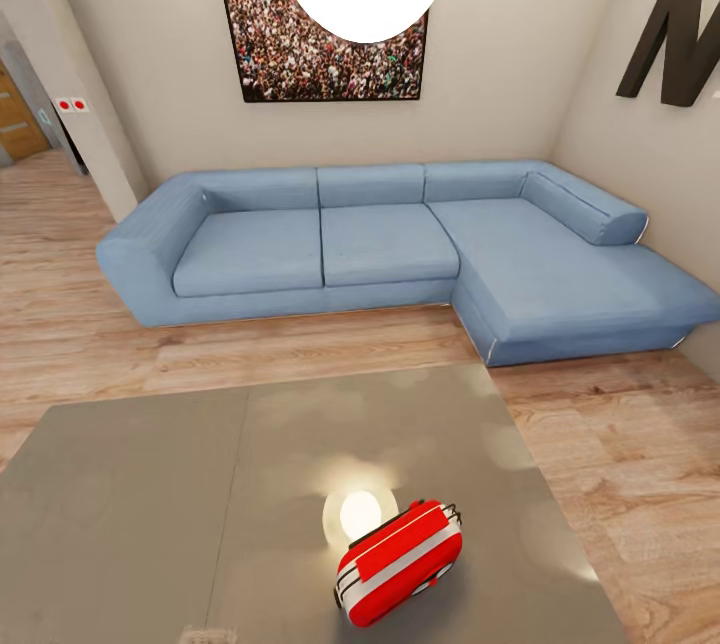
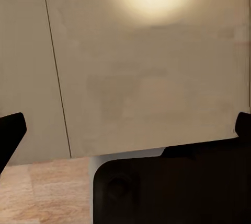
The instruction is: Turn on the radio receiver that's on the table in the living room.
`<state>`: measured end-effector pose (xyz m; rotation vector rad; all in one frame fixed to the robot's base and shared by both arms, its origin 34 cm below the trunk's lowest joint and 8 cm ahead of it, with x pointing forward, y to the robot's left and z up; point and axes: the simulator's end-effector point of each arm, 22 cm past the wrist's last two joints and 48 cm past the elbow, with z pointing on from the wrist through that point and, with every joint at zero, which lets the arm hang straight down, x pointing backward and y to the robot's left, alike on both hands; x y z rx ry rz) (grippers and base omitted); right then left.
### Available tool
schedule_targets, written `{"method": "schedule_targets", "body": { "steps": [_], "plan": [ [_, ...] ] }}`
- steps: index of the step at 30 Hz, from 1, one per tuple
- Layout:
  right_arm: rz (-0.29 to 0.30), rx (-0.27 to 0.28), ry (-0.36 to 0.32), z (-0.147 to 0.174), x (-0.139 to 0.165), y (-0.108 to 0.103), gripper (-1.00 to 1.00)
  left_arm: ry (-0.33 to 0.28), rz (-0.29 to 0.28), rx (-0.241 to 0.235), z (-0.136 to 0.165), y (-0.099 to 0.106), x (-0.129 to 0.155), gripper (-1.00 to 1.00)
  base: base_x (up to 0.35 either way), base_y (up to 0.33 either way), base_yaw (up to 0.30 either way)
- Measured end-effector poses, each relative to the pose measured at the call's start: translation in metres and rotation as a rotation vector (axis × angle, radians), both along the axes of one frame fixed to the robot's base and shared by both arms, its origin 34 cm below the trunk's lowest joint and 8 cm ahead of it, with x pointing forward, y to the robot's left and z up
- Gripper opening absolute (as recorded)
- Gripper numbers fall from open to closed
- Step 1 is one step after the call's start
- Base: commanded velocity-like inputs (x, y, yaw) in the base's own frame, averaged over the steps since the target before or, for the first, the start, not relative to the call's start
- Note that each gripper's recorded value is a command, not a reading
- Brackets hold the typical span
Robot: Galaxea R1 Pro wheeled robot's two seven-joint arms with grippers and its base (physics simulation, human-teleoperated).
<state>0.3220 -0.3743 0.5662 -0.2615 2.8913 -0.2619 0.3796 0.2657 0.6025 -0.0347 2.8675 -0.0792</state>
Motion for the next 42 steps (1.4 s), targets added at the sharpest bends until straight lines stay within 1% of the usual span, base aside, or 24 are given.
{"method": "schedule_targets", "body": {
  "steps": [1,2,14,21,28,29,42],
  "plan": [
    [0.005,0.001,-0.027,0.004,0.013,0.001,1.0,-0.005,0.001,-0.004,0.004,-0.002,0.006,1.0,0.0,0.0,0.0],
    [0.006,0.001,-0.03,0.004,0.014,0.001,1.0,-0.006,0.001,-0.004,0.004,-0.002,0.007,1.0,0.0,0.0,0.0],
    [-0.001,-0.002,-0.03,0.005,0.014,0.0,1.0,-0.012,-0.001,-0.004,0.005,-0.003,0.012,1.0,0.0,0.0,-0.013],
    [-0.002,-0.001,-0.021,0.003,0.011,0.0,1.0,-0.003,0.002,-0.005,0.003,-0.003,0.009,1.0,0.0,0.0,-0.088],
    [-0.002,-0.009,-0.011,0.001,0.008,-0.002,1.0,0.008,0.005,-0.016,-0.002,-0.011,0.003,1.0,0.0,0.0,-0.091],
    [-0.001,-0.012,-0.015,0.003,0.013,-0.003,1.0,0.009,0.006,-0.017,-0.003,-0.012,0.002,1.0,0.0,0.0,-0.09],
    [0.0,-0.016,0.007,0.001,0.009,-0.003,1.0,0.037,0.007,-0.017,-0.01,-0.012,-0.009,1.0,0.0,0.0,-0.089]
  ]
}}
